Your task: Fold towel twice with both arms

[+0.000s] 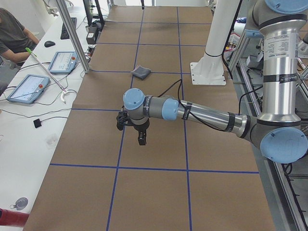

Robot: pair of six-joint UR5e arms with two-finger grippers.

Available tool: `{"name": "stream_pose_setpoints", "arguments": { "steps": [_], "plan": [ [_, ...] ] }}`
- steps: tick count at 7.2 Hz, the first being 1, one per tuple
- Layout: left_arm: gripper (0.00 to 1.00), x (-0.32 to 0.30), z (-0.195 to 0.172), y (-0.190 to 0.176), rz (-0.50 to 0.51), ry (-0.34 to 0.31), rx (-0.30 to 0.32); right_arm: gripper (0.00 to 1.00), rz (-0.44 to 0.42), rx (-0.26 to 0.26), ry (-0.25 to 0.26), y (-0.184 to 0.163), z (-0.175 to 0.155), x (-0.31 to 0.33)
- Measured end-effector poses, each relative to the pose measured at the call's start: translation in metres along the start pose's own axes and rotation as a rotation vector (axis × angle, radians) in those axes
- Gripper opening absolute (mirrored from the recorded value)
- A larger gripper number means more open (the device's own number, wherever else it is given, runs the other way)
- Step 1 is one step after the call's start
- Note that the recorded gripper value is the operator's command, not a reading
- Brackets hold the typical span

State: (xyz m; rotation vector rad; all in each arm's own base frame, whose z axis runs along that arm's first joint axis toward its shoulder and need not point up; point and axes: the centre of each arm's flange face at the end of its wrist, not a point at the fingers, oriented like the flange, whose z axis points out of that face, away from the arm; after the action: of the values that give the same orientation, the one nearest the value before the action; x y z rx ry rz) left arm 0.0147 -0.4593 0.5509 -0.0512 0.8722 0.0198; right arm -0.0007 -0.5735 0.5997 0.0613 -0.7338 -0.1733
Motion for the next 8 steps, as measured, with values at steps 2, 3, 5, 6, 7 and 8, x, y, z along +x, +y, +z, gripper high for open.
{"name": "stream_pose_setpoints", "arguments": {
  "steps": [2,3,5,6,7,8],
  "plan": [
    [1.00,0.001,-0.001,0.000,0.005,0.001,0.003,1.00,-0.002,0.002,0.000,-0.001,-0.001,-0.001],
    [1.00,0.001,-0.001,-0.001,0.006,0.001,0.004,1.00,-0.003,0.004,0.000,-0.001,-0.002,-0.002],
    [1.00,-0.001,-0.001,-0.001,0.005,-0.005,0.004,1.00,-0.003,0.004,0.000,0.000,-0.002,-0.002],
    [1.00,-0.006,0.001,-0.001,0.002,-0.031,0.005,1.00,-0.002,0.004,-0.001,0.000,-0.002,-0.001],
    [1.00,-0.013,0.001,-0.002,-0.004,-0.063,0.011,1.00,-0.002,0.002,-0.001,0.001,-0.001,-0.001],
    [1.00,-0.021,-0.003,-0.002,-0.015,-0.079,0.021,1.00,0.000,0.000,-0.002,0.002,0.000,0.000]
  ]
}}
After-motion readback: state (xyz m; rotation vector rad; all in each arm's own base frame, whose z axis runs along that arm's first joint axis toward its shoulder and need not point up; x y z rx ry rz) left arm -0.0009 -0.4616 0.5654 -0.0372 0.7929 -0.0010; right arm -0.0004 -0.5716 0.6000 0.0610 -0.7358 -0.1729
